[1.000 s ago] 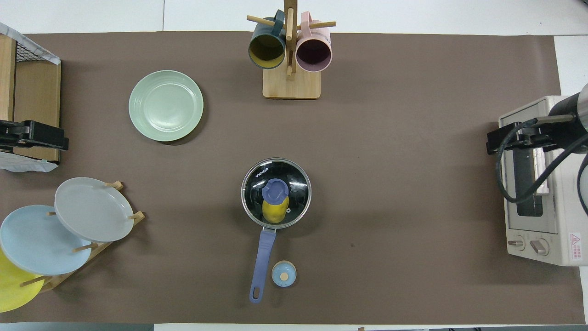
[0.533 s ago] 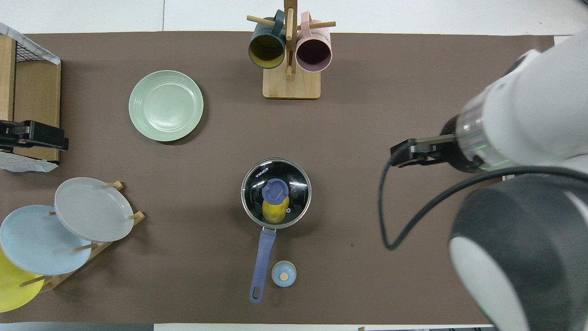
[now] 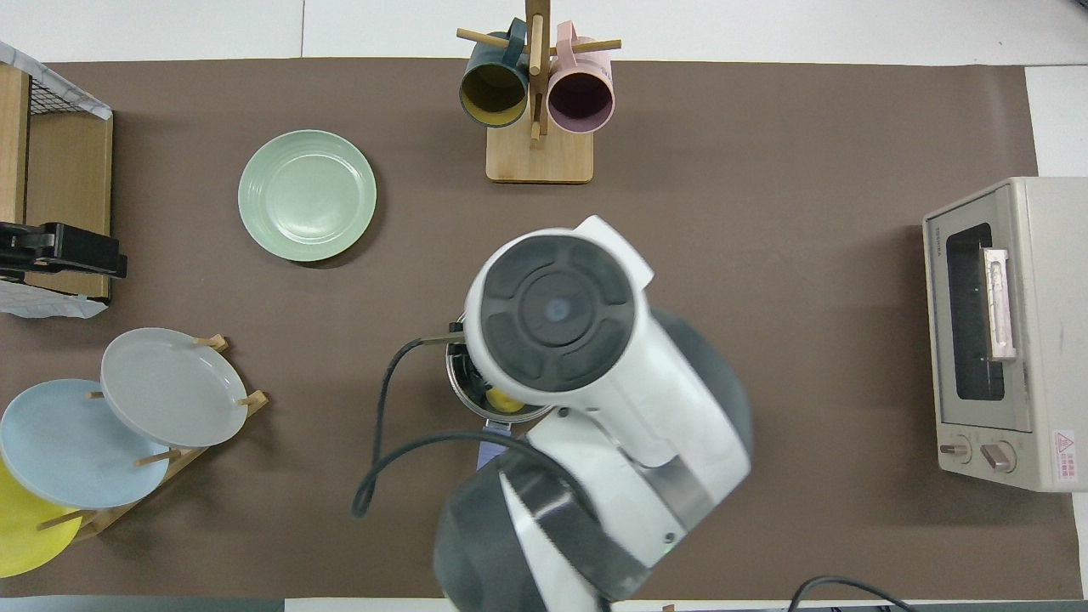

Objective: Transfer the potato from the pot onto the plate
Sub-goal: 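Lower the right gripper and grasp the blue lid knob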

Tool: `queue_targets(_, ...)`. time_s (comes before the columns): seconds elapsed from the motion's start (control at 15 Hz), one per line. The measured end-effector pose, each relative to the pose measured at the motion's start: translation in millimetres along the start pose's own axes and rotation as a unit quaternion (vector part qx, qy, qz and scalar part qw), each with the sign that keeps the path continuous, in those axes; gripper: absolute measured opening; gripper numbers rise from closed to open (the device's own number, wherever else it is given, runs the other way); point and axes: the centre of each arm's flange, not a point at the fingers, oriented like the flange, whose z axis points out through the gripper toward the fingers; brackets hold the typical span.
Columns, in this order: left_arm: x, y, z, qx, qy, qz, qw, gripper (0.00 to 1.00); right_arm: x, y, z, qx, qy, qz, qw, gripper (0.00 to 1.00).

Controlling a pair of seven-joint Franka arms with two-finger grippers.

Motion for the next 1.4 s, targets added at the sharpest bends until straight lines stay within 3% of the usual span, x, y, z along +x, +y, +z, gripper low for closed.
queue_targets(0.33,0,0,0,0.000,0.000,0.000,1.000,1.00,-21,-4,78,0.011,0.022,-0.013,1.000,1.00)
queue_targets(0.87,-5,3,-9,0.000,0.008,0.002,1.000,1.00,-33,-3,110,-0.010,0.040,-0.054,0.998,1.00)
queue_targets(1.33,-26,0,-44,0.000,0.041,0.000,0.999,1.00,-26,-7,124,-0.013,0.047,-0.059,0.997,1.00)
queue_targets(1.4,-31,0,-51,0.000,0.046,0.000,0.999,1.00,-25,-8,123,-0.013,0.047,-0.060,0.997,0.93)
